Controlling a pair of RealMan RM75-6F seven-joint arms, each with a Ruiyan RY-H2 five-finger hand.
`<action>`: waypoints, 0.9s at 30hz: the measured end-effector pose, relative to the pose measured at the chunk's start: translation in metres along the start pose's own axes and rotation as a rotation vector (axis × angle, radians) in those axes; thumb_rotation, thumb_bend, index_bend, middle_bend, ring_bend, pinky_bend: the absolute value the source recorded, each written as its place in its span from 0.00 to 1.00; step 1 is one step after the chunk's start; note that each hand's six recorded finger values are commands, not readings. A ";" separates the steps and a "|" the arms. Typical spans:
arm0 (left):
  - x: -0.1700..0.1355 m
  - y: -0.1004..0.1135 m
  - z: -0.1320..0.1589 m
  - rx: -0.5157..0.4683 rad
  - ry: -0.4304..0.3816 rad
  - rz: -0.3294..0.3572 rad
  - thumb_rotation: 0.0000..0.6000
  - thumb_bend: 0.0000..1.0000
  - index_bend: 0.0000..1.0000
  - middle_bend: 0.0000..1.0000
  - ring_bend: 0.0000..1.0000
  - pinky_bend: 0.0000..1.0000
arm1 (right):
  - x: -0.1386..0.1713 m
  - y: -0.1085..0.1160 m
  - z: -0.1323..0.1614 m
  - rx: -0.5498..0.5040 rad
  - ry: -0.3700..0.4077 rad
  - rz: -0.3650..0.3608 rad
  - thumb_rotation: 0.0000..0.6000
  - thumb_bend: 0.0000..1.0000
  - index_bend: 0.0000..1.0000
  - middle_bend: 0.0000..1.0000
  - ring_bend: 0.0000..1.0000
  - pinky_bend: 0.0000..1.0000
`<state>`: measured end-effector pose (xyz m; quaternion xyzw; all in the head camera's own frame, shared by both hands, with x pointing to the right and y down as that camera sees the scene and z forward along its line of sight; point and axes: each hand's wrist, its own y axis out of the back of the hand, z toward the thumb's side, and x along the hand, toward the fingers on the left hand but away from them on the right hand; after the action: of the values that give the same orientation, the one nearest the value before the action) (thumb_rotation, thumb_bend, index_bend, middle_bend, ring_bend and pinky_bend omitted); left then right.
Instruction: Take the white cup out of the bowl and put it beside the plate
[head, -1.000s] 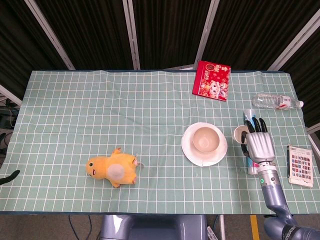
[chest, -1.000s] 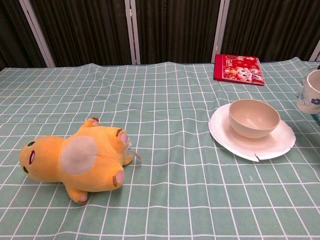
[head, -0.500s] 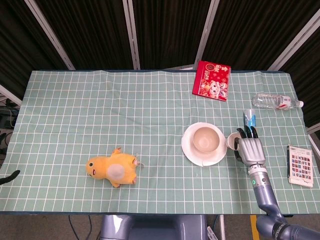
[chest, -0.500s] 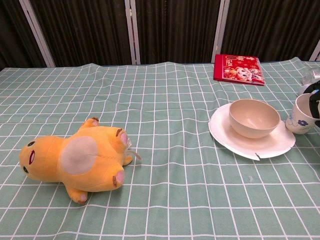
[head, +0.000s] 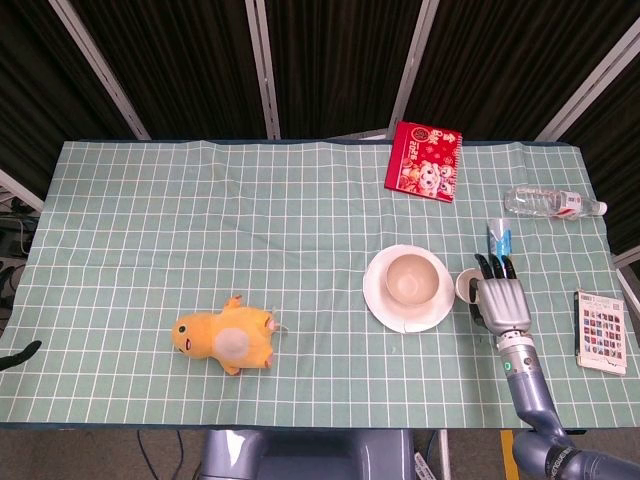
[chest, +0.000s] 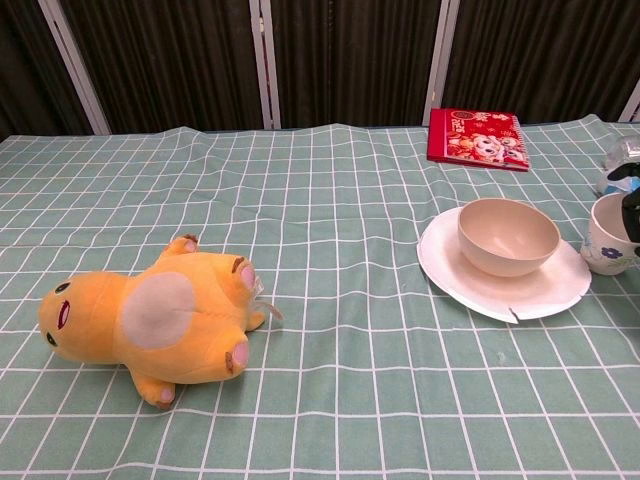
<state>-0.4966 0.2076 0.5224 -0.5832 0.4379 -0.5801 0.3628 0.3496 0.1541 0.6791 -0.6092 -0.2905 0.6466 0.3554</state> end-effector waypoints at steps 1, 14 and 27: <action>0.000 0.000 0.000 0.000 0.001 0.000 1.00 0.00 0.00 0.00 0.00 0.00 | 0.000 0.000 0.000 0.003 0.000 0.002 1.00 0.31 0.57 0.00 0.00 0.00; 0.000 0.000 0.000 -0.002 -0.001 0.003 1.00 0.00 0.00 0.00 0.00 0.00 | 0.003 0.000 -0.006 0.015 -0.010 0.020 1.00 0.24 0.33 0.00 0.00 0.00; 0.000 0.001 -0.003 -0.001 0.009 0.004 1.00 0.00 0.00 0.00 0.00 0.00 | 0.033 0.029 -0.009 -0.014 0.024 -0.105 1.00 0.15 0.00 0.00 0.00 0.00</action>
<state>-0.5000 0.2079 0.5215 -0.5799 0.4410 -0.5817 0.3616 0.3551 0.1632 0.6357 -0.6031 -0.3224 0.6178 0.3881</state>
